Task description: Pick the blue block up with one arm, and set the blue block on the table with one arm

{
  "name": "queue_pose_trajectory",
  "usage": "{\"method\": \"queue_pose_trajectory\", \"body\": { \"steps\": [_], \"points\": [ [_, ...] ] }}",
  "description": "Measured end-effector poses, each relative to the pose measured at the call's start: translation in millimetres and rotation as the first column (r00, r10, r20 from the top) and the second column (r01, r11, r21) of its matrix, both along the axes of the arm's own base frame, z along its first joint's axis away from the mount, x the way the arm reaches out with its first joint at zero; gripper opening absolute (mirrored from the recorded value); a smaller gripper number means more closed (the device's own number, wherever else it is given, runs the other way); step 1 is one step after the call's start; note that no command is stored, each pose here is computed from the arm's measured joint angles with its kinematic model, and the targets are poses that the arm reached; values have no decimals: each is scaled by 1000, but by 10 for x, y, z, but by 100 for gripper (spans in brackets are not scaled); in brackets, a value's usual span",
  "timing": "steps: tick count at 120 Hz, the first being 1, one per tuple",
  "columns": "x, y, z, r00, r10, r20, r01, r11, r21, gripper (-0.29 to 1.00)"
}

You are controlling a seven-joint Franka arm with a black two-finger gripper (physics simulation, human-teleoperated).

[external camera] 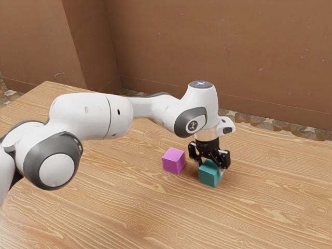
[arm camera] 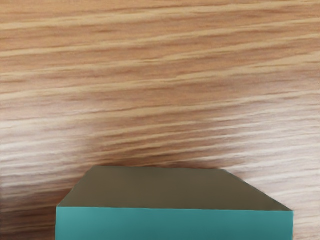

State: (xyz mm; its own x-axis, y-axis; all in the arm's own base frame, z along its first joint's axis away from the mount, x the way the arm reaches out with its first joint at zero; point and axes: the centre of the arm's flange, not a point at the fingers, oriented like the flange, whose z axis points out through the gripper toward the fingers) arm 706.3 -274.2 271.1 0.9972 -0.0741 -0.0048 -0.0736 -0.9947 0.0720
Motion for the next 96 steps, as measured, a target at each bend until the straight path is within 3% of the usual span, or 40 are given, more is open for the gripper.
{"method": "queue_pose_trajectory", "body": {
  "steps": [48,69,80,96],
  "points": [
    [46,153,485,999,19,49,-19,1000,4,66],
    [-506,1122,1414,988,150,34,-150,989,-14,67],
    [-884,2107,2233,954,295,51,-292,954,-62,67],
    [-1376,3347,2998,902,422,89,-417,906,-65,68]
  ]
}}
